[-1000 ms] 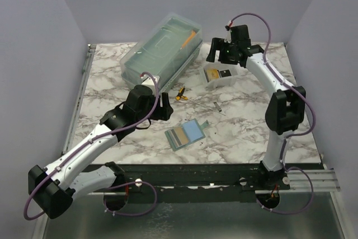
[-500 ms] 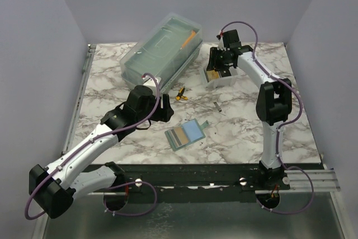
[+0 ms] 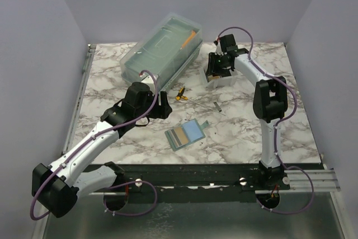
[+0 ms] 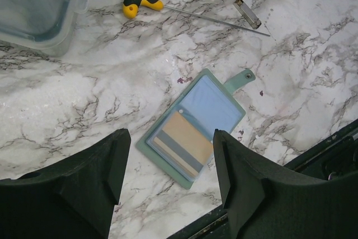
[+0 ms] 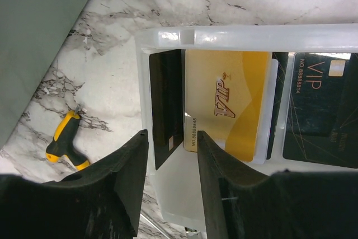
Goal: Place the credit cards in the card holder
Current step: Pick up the credit card from the storage box.
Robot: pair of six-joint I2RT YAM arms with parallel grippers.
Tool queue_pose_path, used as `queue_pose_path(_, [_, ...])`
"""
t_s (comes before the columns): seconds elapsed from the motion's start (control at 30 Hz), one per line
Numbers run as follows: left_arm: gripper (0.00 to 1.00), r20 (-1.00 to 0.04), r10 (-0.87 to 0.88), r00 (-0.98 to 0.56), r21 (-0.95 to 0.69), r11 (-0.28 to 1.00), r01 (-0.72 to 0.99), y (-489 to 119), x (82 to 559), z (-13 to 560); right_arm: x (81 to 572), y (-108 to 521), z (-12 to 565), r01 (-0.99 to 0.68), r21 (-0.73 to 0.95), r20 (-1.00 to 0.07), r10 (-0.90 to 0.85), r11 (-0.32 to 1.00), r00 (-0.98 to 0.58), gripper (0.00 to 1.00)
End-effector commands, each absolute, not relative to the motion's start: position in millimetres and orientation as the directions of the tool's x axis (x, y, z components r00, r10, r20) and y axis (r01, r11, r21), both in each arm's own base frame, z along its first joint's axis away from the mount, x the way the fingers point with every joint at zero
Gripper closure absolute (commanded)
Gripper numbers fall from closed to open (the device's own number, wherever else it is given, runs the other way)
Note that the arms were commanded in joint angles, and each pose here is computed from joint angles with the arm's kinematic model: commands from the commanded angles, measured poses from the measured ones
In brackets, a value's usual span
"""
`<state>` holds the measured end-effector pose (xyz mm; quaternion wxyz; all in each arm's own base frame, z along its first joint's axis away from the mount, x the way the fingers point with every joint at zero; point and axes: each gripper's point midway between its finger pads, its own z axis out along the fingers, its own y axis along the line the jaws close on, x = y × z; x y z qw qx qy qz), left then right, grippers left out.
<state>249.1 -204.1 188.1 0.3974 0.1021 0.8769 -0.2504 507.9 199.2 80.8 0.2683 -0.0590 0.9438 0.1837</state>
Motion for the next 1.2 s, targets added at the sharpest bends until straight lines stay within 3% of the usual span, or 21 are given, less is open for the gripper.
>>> queue_pose_path(0.0, [0.32, -0.741, -0.021, -0.671, -0.381, 0.836, 0.395, -207.8, 248.2, 185.0, 512.1, 208.7, 78.8, -0.246, 0.322, -0.539, -0.036, 0.914, -0.841, 0.57])
queue_pose_path(0.6, [0.32, -0.735, -0.026, -0.678, -0.393, 0.83, 0.395, -208.2, 248.6, 184.1, 514.0, 223.5, 71.9, -0.263, 0.352, -0.527, -0.042, 0.898, -0.849, 0.65])
queue_pose_path(0.77, [0.32, -0.732, -0.026, -0.681, -0.396, 0.83, 0.393, -207.9, 248.2, 182.9, 514.4, 224.3, 72.1, -0.263, 0.353, -0.527, -0.042, 0.898, -0.849, 0.74])
queue_pose_path(1.03, [0.32, -0.725, -0.027, -0.688, -0.4, 0.829, 0.389, -208.4, 248.1, 181.0, 520.0, 215.8, 95.1, -0.261, 0.303, -0.574, -0.043, 0.917, -0.818, 0.98])
queue_pose_path(1.17, [0.32, -0.72, -0.028, -0.694, -0.403, 0.83, 0.385, -208.9, 248.0, 178.9, 524.2, 207.4, 115.7, -0.254, 0.259, -0.614, -0.044, 0.932, -0.788, 1.0])
